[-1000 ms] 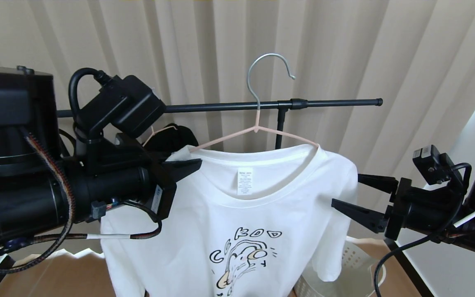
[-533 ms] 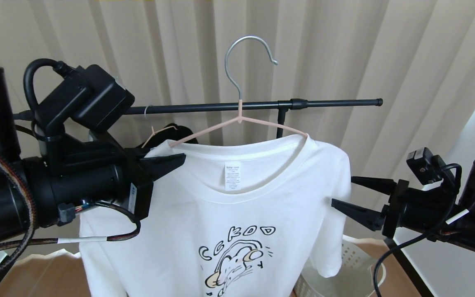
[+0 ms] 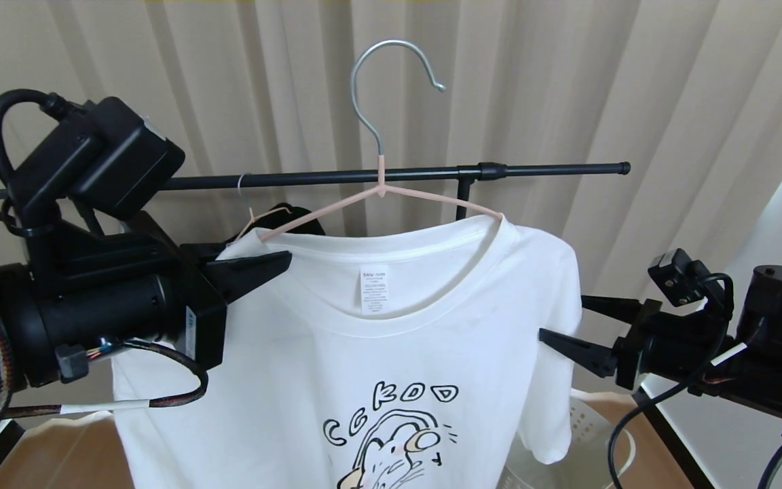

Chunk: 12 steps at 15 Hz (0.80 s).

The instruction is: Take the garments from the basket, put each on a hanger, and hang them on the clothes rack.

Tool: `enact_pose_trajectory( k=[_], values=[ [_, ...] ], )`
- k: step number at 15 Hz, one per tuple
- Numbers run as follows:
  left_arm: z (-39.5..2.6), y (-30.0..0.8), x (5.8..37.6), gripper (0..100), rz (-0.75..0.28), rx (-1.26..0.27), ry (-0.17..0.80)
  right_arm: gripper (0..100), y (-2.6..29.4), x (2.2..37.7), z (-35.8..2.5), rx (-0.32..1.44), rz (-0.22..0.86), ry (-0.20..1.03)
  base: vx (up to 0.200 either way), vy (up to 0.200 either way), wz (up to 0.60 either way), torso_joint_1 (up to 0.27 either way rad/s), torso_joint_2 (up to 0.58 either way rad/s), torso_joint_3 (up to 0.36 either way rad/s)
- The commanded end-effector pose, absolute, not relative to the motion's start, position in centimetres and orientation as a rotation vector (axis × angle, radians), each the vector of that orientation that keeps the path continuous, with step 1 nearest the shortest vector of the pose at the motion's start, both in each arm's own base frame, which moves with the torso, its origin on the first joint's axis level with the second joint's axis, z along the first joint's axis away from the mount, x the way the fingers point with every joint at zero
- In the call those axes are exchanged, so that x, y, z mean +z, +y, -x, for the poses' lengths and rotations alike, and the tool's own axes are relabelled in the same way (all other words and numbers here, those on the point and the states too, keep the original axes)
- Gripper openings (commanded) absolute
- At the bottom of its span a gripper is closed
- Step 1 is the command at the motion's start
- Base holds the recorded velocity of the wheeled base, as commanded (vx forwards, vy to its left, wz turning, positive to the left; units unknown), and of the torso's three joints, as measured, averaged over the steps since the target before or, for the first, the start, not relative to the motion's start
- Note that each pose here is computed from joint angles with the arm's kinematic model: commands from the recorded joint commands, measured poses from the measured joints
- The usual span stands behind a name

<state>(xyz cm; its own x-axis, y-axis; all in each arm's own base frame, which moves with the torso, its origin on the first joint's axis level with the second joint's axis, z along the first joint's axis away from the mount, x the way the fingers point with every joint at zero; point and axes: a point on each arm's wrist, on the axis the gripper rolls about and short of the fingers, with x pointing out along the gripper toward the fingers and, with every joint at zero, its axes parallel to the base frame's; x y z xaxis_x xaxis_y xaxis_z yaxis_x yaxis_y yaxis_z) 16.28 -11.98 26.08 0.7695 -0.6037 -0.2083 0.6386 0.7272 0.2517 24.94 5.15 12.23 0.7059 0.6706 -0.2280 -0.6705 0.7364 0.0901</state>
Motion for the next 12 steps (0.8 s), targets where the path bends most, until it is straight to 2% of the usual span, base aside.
enact_pose_trajectory(
  k=[1,6,12],
  values=[
    [-16.1,-11.8,26.1,0,-0.316,-0.682,0.112,0,5.2,12.2,-25.2,0.746,-0.001,0.254,0.0,0.0,0.0,0.0,0.0,0.0],
    [-15.6,-10.9,26.4,0,-0.298,-0.657,0.099,0,5.1,12.4,-25.6,0.715,-0.001,0.248,0.0,0.0,0.0,0.0,0.0,0.0],
    [-15.5,-9.8,25.5,0,-0.291,-0.614,0.132,0,4.6,12.7,-25.7,0.698,0.0,0.234,0.0,0.0,0.0,0.0,0.0,0.0]
  ],
)
